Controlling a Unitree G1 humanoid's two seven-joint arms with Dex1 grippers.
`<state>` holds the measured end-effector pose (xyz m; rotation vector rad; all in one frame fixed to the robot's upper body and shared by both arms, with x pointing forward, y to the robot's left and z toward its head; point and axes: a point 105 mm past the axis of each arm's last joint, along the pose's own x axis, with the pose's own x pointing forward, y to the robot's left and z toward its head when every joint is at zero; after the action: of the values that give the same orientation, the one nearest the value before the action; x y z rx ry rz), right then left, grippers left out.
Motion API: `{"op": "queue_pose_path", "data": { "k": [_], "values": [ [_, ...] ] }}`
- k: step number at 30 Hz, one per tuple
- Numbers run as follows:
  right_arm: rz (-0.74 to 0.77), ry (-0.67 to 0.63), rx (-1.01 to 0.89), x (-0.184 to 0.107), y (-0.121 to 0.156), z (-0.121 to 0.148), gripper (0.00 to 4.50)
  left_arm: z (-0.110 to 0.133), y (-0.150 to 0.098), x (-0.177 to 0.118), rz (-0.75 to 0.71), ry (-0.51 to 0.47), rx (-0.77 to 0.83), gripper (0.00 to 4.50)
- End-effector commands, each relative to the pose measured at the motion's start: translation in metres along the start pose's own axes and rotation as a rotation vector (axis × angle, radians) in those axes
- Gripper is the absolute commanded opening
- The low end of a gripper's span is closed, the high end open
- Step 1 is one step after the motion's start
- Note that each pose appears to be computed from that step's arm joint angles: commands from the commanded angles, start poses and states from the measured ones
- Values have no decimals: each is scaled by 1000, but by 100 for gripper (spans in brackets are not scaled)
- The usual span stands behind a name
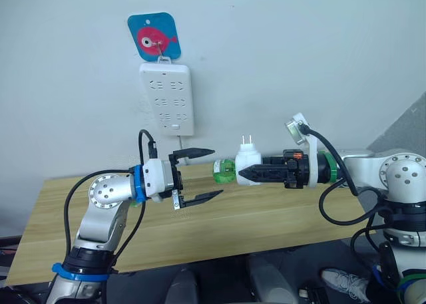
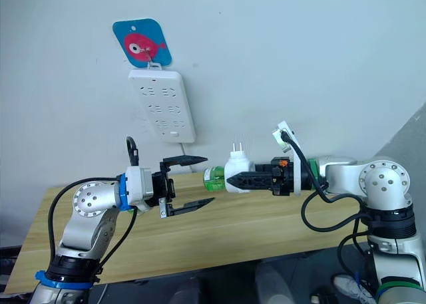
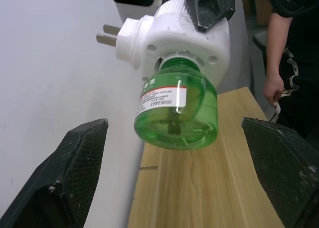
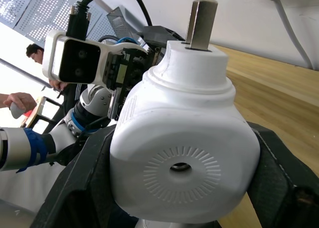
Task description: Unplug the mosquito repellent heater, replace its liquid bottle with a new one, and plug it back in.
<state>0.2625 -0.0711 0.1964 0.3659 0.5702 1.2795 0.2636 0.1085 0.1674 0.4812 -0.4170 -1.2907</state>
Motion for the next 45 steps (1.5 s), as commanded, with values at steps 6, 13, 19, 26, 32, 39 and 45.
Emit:
{"op": "queue_pose_path", "data": {
  "k": [6,13,19,26,32,39,45],
  "values": [
    [52,-36,-28,0,13,10,306,8,5,10,19,-51,80,450],
    [53,-35,-29,1,14,9,306,8,1,15,-4,-70,90,393],
    [55,-35,-31,2,15,10,306,11,3,22,1,-85,91,223],
    [48,-33,-39,1,14,10,306,20,10,20,-26,-78,81,223],
    [76,5,-91,-3,21,7,306,20,17,11,-192,122,-477,223],
    [132,19,-174,-5,30,12,306,37,38,5,-225,178,-958,223],
    [160,17,-216,-6,34,14,306,40,38,8,-224,167,-1041,223]
  ]
}}
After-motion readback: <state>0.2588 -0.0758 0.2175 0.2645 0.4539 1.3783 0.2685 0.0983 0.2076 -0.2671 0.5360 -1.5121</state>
